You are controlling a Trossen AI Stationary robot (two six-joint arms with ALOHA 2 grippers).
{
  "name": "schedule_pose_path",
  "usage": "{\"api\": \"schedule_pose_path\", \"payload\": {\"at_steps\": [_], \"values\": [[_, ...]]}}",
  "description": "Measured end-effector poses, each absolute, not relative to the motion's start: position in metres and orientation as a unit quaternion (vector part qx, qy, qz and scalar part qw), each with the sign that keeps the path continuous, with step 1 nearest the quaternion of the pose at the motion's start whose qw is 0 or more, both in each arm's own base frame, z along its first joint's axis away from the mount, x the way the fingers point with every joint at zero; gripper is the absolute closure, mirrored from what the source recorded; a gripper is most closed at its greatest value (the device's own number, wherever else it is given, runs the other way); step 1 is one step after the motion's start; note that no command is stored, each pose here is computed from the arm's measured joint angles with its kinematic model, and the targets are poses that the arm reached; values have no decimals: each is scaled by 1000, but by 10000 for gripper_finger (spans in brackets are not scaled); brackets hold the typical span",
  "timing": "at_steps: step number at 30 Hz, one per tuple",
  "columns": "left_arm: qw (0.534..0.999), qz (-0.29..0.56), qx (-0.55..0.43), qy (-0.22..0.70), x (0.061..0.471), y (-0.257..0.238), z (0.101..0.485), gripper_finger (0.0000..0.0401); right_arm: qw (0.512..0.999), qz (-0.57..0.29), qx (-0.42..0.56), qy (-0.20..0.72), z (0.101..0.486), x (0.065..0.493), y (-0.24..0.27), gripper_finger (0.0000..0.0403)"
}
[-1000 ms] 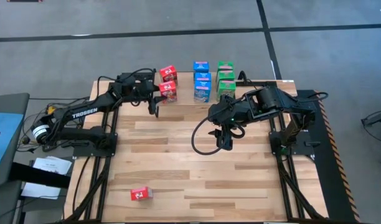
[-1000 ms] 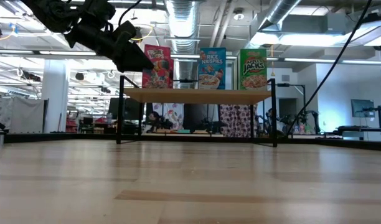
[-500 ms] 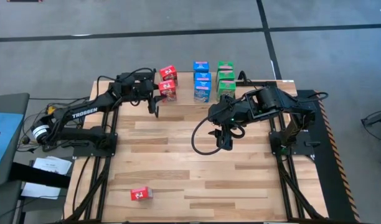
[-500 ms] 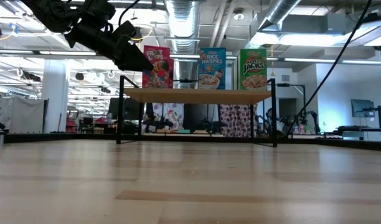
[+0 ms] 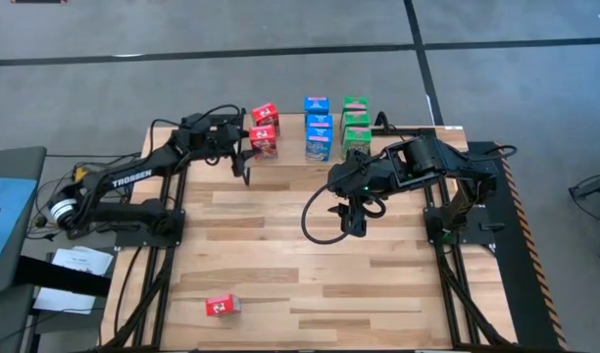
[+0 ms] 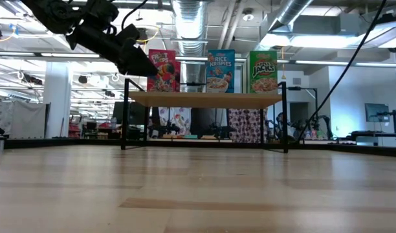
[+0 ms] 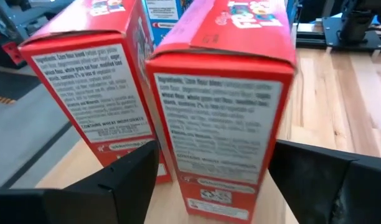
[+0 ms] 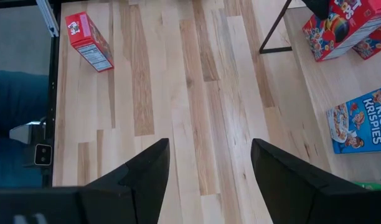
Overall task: Stack cereal on shelf
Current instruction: Put the right red cereal box on the shelf, then adjust the red cereal boxes on the shelf
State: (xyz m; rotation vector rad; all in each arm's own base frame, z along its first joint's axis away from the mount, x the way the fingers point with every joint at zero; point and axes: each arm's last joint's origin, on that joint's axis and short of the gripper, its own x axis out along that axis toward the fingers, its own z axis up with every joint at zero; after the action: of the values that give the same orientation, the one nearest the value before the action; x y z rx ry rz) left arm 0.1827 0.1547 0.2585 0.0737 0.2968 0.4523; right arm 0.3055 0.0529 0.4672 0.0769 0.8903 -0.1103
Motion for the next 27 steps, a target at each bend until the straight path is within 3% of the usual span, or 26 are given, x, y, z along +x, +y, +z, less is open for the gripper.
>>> {"api": "schedule_pose_path", "payload": {"at_steps": [14,27], "values": [[956,249,31,154,159,135,276,122,900,-53,37,430,467,306,53,152],[941,318,101,65,141,124,308,122,902,-53,38,427,468,306,53,152]]}}
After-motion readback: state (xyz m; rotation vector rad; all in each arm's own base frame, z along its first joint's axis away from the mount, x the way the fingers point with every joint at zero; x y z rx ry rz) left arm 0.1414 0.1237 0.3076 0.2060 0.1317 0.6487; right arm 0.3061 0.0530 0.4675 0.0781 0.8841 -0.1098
